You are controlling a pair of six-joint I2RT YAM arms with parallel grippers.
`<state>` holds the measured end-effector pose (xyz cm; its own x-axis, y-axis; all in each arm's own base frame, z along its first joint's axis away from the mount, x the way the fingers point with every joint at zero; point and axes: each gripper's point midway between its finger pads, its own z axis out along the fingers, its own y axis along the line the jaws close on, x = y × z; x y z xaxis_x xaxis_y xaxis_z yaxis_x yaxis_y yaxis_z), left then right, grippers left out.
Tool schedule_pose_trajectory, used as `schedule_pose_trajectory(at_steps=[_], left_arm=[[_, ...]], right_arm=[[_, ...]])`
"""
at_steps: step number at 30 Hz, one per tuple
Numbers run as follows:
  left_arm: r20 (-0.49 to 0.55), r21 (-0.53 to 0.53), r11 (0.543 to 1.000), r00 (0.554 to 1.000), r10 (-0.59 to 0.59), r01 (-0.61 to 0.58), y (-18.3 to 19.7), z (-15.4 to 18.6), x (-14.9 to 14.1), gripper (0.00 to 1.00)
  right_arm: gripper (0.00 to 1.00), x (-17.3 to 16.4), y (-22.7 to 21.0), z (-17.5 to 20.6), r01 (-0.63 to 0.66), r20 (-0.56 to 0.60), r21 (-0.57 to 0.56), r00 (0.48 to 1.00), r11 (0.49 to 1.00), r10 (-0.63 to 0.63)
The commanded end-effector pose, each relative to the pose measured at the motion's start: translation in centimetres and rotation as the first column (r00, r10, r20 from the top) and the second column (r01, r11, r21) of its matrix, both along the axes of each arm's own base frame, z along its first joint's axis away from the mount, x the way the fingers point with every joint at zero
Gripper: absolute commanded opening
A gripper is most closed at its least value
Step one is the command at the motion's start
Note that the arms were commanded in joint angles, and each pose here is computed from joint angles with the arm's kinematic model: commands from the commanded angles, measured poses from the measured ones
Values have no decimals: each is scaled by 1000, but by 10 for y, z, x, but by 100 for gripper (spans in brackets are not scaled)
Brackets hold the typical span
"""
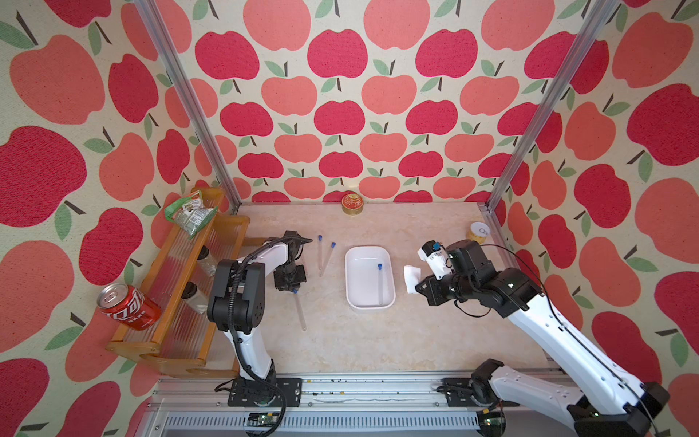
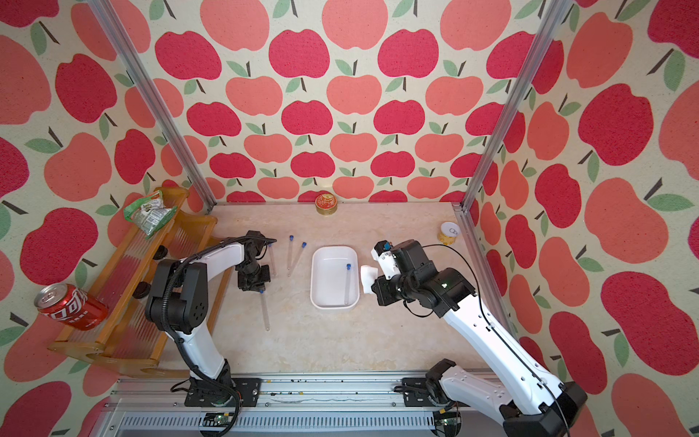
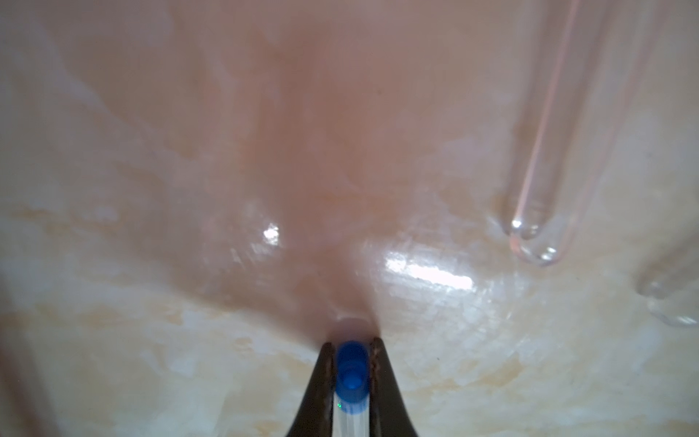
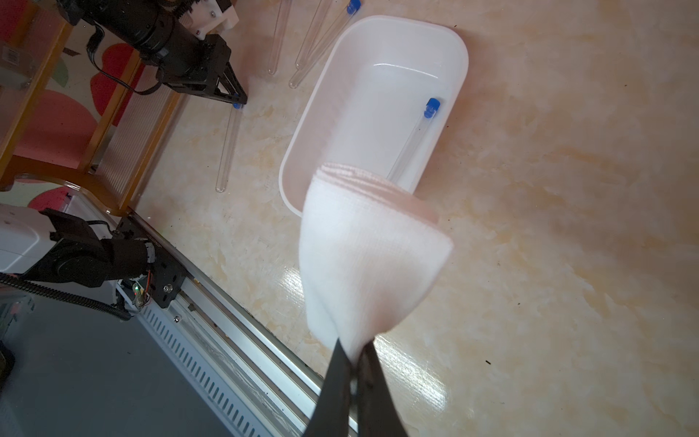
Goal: Wipe the exteriors of test tubes
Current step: Pick up the test tube at the center of the board, then wipe the dirt from the test tube.
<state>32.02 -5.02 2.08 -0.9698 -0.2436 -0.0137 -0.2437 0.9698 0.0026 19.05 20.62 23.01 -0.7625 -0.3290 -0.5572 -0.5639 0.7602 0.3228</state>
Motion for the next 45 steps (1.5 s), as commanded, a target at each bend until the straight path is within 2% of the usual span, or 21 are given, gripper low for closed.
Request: schedule_pose_trajectory(at_steps=[1,13,20,31,45], left_arm=[[23,-17,1000,1000,-5,6,-12,28,-4,6],[233,-195,968,966,-113,161,-101,119,6,7],[319,-269,933,936,-148,239,-156,151,14,7],[363,-383,871,917,-165,308,-210,162,20,6],[367,-402,856,914,-175,325,-223,165,24,5]], right_arm=[[0,-1,16,-14,-48,-58,44,997,998,51],[0,12,107,-25,-160,-169,229,965,960,201],[0,26,138,-32,-147,-211,265,955,953,207],[0,27,148,-45,-132,-248,283,947,950,205],[0,8,123,-75,-112,-291,189,943,976,164]])
